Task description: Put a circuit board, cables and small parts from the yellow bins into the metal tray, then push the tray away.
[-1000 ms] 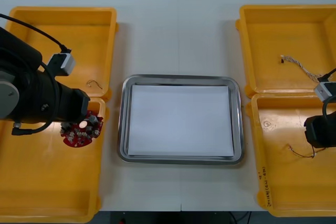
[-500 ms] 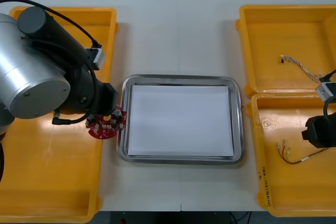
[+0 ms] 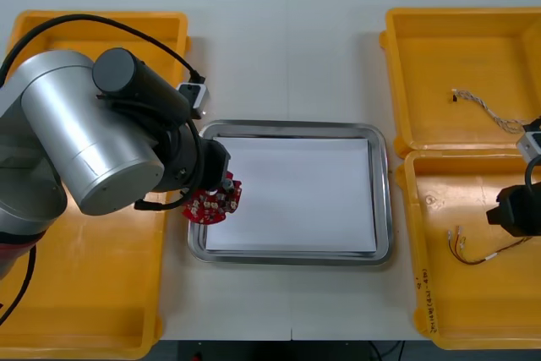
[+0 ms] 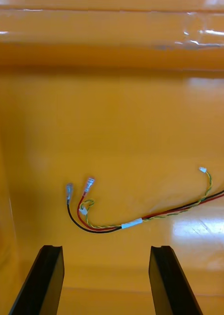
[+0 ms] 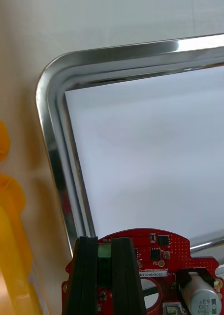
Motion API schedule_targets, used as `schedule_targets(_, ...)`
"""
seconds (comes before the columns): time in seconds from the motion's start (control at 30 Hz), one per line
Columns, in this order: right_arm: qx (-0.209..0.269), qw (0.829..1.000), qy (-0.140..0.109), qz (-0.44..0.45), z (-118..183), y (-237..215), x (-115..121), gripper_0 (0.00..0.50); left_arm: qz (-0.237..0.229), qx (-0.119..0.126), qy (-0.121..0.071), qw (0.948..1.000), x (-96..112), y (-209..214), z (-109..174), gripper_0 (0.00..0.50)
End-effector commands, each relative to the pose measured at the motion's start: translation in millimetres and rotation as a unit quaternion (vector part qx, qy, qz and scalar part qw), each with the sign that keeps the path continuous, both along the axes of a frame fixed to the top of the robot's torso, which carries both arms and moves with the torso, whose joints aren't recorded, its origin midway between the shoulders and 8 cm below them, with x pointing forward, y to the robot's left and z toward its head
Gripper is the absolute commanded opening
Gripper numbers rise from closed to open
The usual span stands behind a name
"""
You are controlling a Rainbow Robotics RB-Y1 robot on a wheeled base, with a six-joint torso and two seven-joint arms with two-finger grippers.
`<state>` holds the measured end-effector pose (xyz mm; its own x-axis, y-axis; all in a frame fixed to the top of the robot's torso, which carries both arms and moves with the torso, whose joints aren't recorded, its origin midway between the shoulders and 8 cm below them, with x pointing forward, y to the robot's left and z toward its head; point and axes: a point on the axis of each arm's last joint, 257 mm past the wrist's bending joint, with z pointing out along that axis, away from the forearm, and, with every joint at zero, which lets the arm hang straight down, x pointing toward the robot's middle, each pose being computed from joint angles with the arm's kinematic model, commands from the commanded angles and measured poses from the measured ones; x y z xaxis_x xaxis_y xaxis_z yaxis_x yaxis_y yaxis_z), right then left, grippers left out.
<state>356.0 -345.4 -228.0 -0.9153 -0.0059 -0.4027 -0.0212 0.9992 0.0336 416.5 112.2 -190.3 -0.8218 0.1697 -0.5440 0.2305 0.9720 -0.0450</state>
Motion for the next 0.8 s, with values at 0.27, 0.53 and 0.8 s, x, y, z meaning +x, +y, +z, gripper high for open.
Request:
schedule_targets(0.27,0.039,0.990,-0.038,-0.130,25.8,-17.3,13.3,0.500,0.011,-0.018,-0.028,0.9994,6.4,-32.3,-3.6,0.000)
schedule_targets(0.53,0.055,0.968,-0.050,-0.239,33.9,-41.0,14.4,0.500,0.010,-0.011,-0.036,0.9992,14.2,-40.4,-25.0,0.000)
schedule_targets(0.8,0.070,0.942,-0.056,-0.323,30.6,-66.6,4.0,0.500,0.016,-0.020,-0.047,0.9986,28.8,-47.9,-43.1,0.000)
